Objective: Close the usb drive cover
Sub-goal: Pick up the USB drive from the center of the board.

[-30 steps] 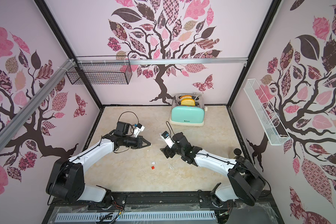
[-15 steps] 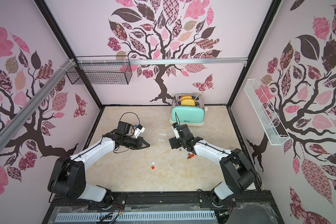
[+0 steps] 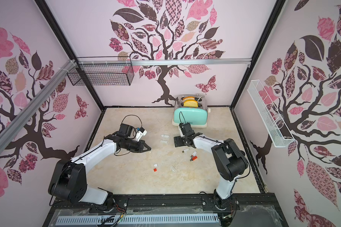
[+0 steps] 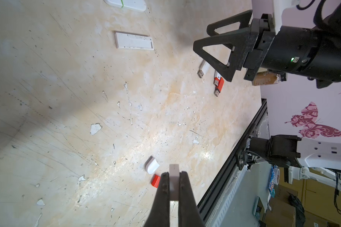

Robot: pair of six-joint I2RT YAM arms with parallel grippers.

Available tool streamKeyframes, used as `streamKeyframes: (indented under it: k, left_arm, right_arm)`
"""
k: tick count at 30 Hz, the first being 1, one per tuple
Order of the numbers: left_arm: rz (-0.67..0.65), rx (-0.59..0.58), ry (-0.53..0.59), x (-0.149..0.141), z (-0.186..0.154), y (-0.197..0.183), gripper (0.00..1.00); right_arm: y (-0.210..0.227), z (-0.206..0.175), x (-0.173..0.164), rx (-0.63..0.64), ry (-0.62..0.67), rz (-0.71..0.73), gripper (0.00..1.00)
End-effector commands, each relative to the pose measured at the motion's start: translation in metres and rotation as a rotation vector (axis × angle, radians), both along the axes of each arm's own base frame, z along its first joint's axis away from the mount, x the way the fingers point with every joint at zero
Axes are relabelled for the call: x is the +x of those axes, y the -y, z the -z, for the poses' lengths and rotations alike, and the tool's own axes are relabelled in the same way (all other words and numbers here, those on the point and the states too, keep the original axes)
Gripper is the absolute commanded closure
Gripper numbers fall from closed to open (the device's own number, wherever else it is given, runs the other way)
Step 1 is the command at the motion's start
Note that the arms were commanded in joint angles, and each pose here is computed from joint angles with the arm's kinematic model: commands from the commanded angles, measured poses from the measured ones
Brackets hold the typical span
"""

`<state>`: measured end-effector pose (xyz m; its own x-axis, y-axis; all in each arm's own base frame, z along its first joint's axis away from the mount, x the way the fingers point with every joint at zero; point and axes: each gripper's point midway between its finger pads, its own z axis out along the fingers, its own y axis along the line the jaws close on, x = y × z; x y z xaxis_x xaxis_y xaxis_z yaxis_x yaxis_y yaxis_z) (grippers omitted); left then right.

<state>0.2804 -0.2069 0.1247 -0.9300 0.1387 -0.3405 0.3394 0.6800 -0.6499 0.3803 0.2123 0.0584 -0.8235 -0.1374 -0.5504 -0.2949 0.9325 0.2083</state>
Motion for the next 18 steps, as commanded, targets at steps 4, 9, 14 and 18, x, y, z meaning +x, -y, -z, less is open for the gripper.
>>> streamKeyframes:
  k: [4, 9, 14, 18]
  left_arm:
    - [0.014, 0.026, 0.064, 0.004, -0.013, -0.003, 1.0]
    - [0.016, 0.02, 0.068, 0.004, -0.014, -0.003, 1.0]
    - [0.016, 0.014, 0.075, 0.002, -0.014, -0.003, 1.0]
    - [0.009, 0.017, 0.077, 0.004, -0.015, -0.005, 1.0]
  right_arm:
    - [0.002, 0.003, -0.001, 0.011, -0.047, 0.03, 0.15]
    - [0.009, 0.019, -0.008, -0.009, -0.099, 0.045, 0.16]
    - [0.013, 0.029, -0.015, -0.009, -0.115, 0.04, 0.16]
    - [0.015, 0.032, -0.022, 0.001, -0.135, 0.037, 0.17]
